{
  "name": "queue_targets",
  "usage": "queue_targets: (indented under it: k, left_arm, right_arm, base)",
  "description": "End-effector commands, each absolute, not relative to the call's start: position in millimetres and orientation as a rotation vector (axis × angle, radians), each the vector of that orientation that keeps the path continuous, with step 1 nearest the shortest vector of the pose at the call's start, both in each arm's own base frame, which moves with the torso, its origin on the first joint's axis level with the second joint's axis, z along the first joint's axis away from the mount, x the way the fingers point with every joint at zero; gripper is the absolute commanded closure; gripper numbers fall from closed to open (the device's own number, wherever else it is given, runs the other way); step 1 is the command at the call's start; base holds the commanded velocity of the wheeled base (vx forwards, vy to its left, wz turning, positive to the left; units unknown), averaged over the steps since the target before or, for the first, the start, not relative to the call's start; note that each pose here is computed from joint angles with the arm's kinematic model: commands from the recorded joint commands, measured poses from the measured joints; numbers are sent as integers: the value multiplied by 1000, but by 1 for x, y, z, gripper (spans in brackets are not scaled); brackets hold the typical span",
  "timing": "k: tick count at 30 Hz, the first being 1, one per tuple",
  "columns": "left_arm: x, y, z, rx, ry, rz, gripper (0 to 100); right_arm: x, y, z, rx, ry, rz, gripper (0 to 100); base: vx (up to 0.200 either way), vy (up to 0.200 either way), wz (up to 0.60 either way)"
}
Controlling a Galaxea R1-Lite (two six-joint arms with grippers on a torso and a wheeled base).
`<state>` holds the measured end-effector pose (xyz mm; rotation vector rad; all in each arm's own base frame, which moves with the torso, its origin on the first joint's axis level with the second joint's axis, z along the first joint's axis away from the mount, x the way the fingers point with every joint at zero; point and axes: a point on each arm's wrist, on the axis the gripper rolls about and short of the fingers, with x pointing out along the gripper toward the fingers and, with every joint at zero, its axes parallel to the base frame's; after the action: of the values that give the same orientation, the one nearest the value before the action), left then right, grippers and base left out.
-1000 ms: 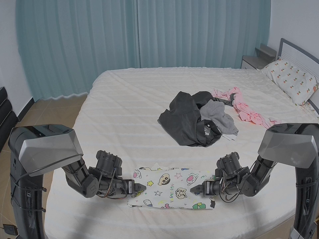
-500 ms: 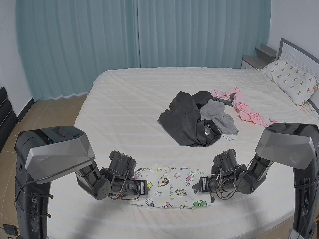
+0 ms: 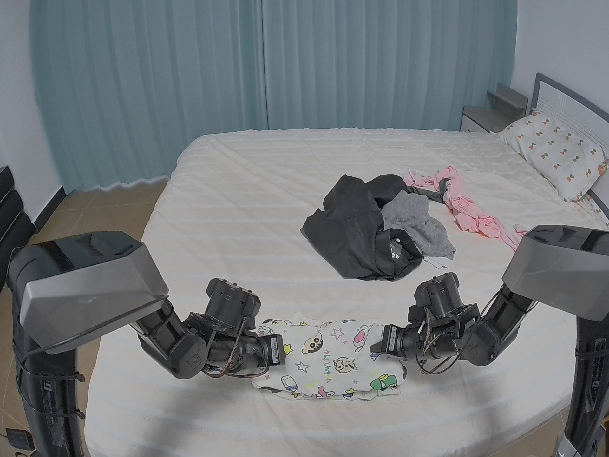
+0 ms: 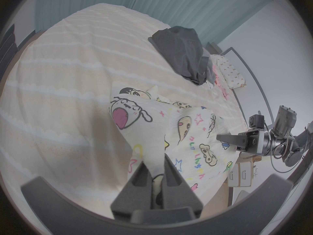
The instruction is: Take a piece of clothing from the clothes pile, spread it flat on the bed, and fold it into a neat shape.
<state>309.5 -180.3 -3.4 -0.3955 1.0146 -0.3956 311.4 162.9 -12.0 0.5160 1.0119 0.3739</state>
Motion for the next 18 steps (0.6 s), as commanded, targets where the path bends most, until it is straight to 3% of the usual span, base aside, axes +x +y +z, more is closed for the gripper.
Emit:
queue_targets:
  k: [1,9,10,18]
  left_arm:
    - [309,-182,9,-403,981,-413,100]
    - [311,-177,7,-406,984,-397,100]
    - [311,-176,7,-407,983,-392,100]
    - [313,-173,3,-405,990,-378,100]
  right_arm:
    - [305,164,-6,502,1004,385,100]
    - [309,163,-37,378,1023,333,100]
    - [308,163,-37,370,1021,330,0]
    - [311,151,-37,204,955,251,0]
  base:
    - [0,0,0]
    - [0,0,0]
    - [0,0,0]
    - [0,0,0]
